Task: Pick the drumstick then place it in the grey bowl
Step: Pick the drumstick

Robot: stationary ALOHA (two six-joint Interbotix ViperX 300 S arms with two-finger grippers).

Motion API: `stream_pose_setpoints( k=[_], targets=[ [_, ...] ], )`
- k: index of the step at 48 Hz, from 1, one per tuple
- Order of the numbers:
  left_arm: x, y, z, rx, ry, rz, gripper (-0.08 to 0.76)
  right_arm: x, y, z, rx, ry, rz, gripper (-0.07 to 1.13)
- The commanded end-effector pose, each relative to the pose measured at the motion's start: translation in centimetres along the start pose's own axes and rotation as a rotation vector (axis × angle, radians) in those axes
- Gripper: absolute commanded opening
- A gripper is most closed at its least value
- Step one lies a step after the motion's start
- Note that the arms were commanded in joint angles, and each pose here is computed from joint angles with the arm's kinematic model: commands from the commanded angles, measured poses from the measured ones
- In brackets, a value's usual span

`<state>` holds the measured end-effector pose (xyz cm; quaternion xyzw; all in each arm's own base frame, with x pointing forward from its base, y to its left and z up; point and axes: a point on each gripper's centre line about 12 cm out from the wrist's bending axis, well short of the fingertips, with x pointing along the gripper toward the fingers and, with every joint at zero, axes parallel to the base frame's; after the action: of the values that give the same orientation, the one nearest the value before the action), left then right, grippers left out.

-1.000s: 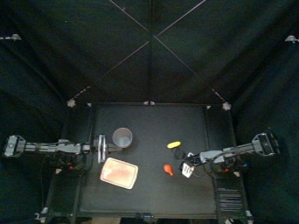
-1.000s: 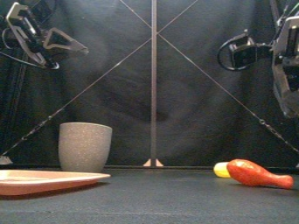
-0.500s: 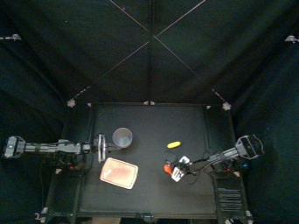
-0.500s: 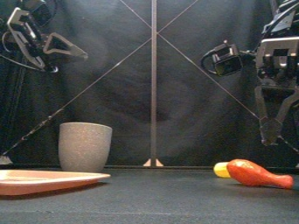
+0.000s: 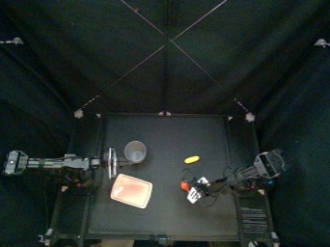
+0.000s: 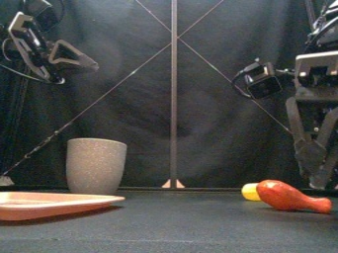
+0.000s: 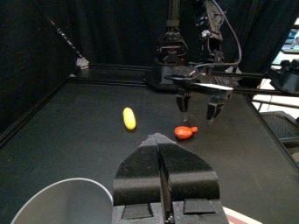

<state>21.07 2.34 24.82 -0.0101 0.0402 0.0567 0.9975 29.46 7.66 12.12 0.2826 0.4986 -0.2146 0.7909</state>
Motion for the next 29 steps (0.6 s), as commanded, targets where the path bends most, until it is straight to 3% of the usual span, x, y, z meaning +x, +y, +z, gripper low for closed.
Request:
stream_pose_setpoints(
  k=[1, 12, 29],
  targets=[
    [0.2, 0.1, 0.6, -0.002, -0.026, 0.005, -0.01, 0.7, 0.2, 0.3, 0.011, 0.002, -0.009, 1.01],
    [0.1, 0.1, 0.5, -0.002, -0.025, 0.005, -0.01, 1.8, 0.3, 0.5, 0.01, 0.011, -0.035, 0.96],
    [0.1, 0.1, 0.5, -0.002, -0.023, 0.007, -0.01, 2.1, 0.2, 0.8, 0.012, 0.011, -0.042, 0.45]
  ],
)
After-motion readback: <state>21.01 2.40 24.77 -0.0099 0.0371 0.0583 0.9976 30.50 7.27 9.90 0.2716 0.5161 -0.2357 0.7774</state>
